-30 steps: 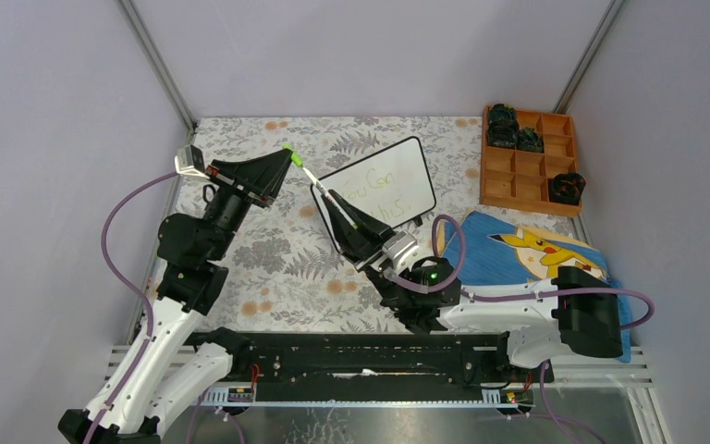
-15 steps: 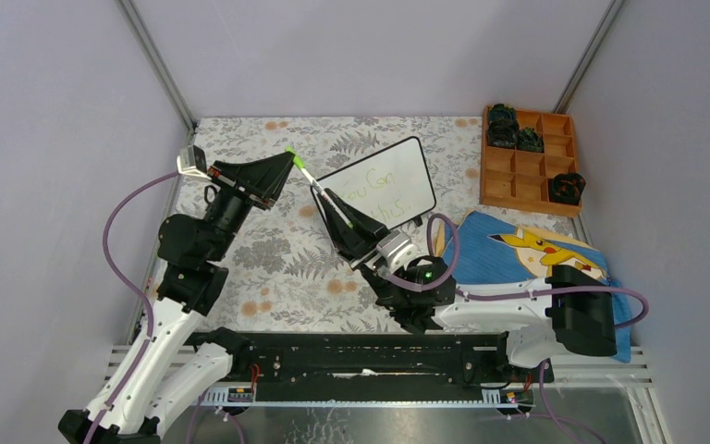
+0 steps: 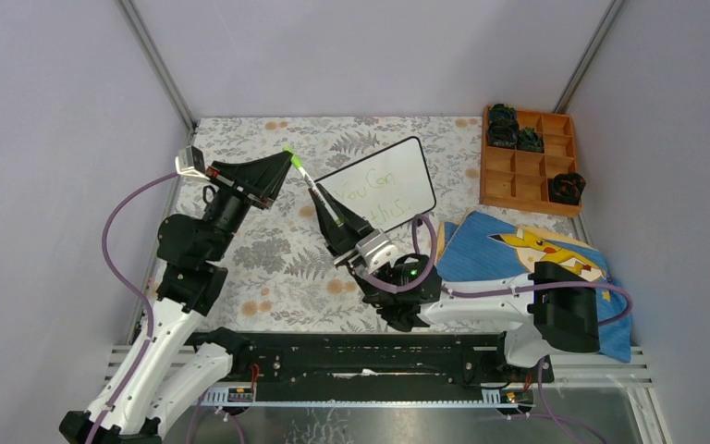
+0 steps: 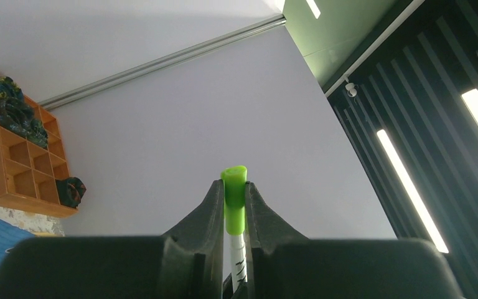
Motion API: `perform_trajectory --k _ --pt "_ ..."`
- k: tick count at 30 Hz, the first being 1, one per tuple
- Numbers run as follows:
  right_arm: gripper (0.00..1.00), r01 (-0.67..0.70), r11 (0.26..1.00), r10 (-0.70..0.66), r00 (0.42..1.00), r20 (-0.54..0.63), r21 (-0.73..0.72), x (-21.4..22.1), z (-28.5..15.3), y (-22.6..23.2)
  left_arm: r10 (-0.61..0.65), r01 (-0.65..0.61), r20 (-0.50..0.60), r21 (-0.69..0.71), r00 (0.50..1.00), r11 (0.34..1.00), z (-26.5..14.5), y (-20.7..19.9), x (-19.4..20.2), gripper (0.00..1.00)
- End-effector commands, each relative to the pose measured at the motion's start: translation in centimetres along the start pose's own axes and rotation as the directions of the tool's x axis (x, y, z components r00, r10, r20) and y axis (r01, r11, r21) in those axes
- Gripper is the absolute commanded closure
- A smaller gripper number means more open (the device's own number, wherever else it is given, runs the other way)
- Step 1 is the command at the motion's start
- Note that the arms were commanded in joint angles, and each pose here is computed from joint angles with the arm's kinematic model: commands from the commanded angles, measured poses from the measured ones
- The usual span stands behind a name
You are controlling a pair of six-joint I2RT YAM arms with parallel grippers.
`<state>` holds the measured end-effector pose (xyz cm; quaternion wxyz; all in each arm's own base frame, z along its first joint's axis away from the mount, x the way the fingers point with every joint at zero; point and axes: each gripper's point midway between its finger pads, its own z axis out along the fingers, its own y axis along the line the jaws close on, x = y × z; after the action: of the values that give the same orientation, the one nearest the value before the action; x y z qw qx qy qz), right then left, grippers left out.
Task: Write a sentence on the whiteboard
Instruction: Close the whiteboard marker at the center of the board.
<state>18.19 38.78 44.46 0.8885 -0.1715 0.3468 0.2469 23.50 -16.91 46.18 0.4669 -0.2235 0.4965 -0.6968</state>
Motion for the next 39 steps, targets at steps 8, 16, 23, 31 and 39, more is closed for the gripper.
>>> perform_trajectory --k 8,16,23,31,39 --pt "1.0 0.008 0.994 -0.021 0.992 0.123 0.107 -3.0 1.8 -1.5 -0.003 0.007 -0.054 0.066 0.999 0.998 -0.3 -1.6 1.1 1.0" --pt "1.0 0.03 0.994 -0.045 0.989 0.142 0.105 -3.5 2.5 -1.1 -0.053 0.06 -0.092 0.07 0.994 0.996 -0.1 -1.0 2.3 1.0" --pt "1.0 0.033 0.993 -0.049 0.988 0.146 0.111 -3.7 2.7 -1.2 -0.06 0.069 -0.106 0.08 0.993 0.994 -0.1 -1.0 3.1 1.0" --pt "1.0 0.035 0.993 -0.051 0.988 0.144 0.114 -3.6 2.7 -1.2 -0.045 0.057 -0.143 0.08 0.989 0.995 -0.1 -0.7 4.6 1.0" --pt "1.0 0.048 0.991 -0.065 0.988 0.14 0.122 -3.6 2.8 -1.4 -0.026 0.039 -0.188 0.063 0.982 0.997 -0.4 -0.4 7.0 1.0"
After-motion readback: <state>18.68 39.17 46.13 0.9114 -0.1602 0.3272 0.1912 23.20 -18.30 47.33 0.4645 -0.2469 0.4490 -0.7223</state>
